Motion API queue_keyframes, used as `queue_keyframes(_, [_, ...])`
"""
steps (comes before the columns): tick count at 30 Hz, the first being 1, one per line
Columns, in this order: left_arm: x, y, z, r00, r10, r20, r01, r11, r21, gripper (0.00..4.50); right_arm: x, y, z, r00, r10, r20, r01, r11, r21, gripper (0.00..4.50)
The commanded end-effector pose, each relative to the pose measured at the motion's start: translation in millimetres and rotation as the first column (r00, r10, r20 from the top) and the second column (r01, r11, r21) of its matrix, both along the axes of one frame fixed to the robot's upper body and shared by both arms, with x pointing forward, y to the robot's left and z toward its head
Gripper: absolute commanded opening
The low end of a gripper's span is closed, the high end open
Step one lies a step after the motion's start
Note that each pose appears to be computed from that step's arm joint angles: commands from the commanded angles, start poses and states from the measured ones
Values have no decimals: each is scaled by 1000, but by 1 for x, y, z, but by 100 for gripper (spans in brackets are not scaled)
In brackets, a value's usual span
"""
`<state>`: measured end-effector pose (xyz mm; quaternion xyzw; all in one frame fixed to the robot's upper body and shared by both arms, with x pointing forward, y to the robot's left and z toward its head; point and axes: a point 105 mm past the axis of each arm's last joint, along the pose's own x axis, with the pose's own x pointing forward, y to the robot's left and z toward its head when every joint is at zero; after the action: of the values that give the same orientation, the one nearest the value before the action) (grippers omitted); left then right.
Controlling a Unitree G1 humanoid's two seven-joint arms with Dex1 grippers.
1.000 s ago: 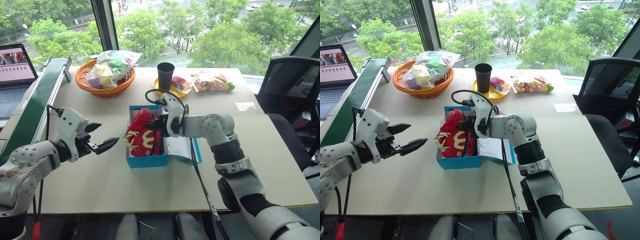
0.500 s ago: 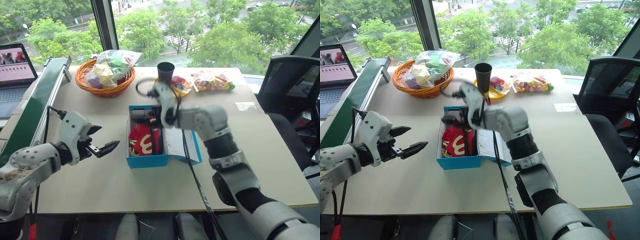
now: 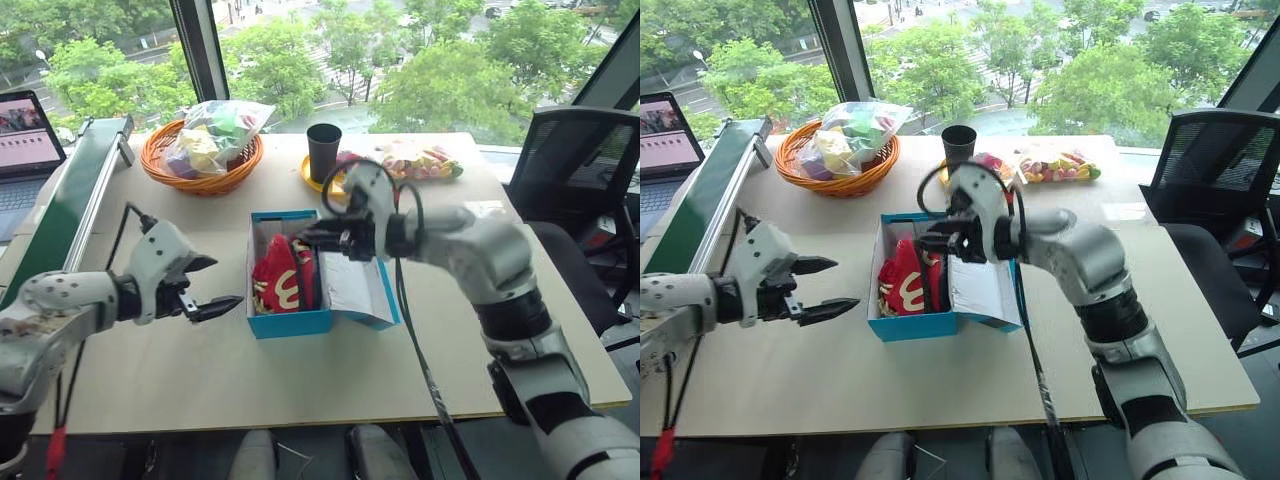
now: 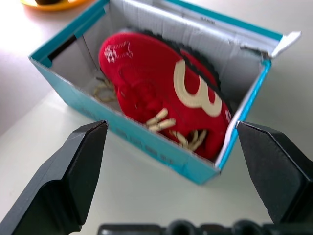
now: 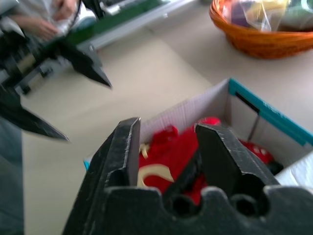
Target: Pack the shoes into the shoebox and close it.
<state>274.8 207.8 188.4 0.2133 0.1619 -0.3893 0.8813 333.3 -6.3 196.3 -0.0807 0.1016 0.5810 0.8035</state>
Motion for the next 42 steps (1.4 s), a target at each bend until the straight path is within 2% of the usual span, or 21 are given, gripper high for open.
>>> queue_keyframes(1, [-2,5,19,998,3,67,-4,1000,14,450,4,9,10,997,40,73,-42,999,32,5])
queue_keyframes(10, [-14,7,22,997,44,69,-44,999,0,450,31,42,10,993,61,102,-67,996,54,2])
queue_keyframes(14, [-23,7,32,993,79,93,-77,997,-22,450,44,49,-13,998,53,36,-55,996,67,2])
queue_keyframes(18, [-26,6,36,990,96,102,-94,995,-30,450,45,60,-41,998,70,7,-70,997,37,2])
queue_keyframes(20, [-28,2,36,990,92,103,-89,995,-36,450,45,64,-63,998,58,7,-58,998,-9,2])
queue_keyframes(22, [-27,0,36,991,90,103,-86,996,-39,450,49,67,-70,998,36,49,-34,999,-40,2])
queue_keyframes(24, [-26,-1,36,991,88,102,-84,996,-44,450,53,68,-61,996,31,86,-29,999,-24,2])
queue_keyframes(26, [-25,-2,35,992,81,98,-76,996,-47,450,51,70,-41,994,68,84,-72,997,39,2])
queue_keyframes(30, [-20,-2,31,993,77,92,-72,996,-52,450,46,57,20,986,119,118,-137,977,162,2])
queue_keyframes(35, [-17,-7,28,994,56,90,-50,997,-65,450,35,36,70,979,120,167,-156,962,224,2])
queue_keyframes(37, [-16,-9,27,995,53,89,-47,997,-67,450,38,30,73,975,79,208,-122,972,201,2])
queue_keyframes(39, [-16,-10,28,995,47,92,-40,997,-72,450,48,27,55,968,35,249,-65,991,113,2])
queue_keyframes(42, [-16,-10,28,995,46,94,-40,997,-71,450,54,31,35,981,18,194,-41,992,118,2])
